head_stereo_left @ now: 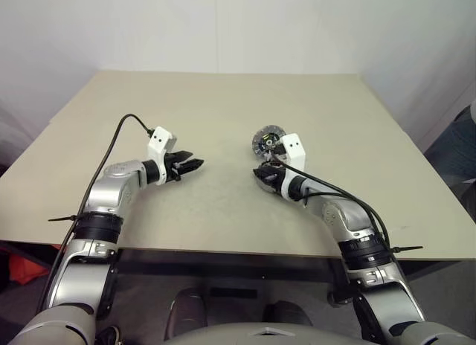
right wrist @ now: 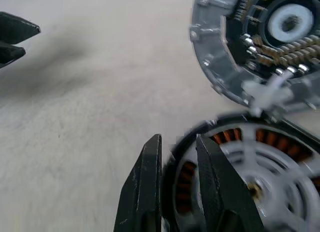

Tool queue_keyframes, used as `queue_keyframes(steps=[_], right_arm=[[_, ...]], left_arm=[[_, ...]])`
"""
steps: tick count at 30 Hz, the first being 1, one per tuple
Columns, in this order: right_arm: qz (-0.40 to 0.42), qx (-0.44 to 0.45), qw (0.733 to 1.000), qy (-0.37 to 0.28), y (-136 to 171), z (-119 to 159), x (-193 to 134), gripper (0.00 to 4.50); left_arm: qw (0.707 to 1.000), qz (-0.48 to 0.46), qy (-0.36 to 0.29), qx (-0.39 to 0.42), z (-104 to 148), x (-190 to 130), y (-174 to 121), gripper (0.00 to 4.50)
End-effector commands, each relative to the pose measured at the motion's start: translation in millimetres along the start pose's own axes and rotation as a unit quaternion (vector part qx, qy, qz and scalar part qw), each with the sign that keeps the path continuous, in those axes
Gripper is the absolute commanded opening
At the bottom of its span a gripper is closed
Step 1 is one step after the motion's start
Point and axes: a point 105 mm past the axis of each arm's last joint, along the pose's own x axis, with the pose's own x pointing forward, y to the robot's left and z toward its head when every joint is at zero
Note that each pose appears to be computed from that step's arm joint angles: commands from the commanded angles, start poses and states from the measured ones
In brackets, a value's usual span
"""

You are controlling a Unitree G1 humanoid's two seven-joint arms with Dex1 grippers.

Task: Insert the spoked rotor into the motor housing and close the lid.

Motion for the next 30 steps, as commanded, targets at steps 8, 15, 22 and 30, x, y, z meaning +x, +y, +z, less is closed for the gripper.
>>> queue_keyframes(steps=[8, 15, 22, 30], right_arm=[[-0.029, 0.009, 0.999, -0.034, -20.8, 26.3, -6.4, 1.19], [-0.064, -0.001, 0.998, 0.017, -36.6, -8.4, -6.2, 1.19], [0.036, -0.104, 0.989, -0.098, -9.4, 65.2, -40.2, 1.19], [0.156, -0.483, 0.861, 0.023, 0.2, 78.2, -64.5, 1.55]], left_arm=[[1.000, -0.009, -0.025, 0.016, 17.4, 3.5, -5.7, 2.66], [0.999, -0.009, -0.031, 0.019, 22.3, 2.9, -5.6, 2.66], [0.999, -0.009, -0.034, 0.017, 21.5, 4.7, -7.7, 2.66], [0.999, -0.028, -0.039, 0.018, 28.5, 18.0, -14.0, 2.66]])
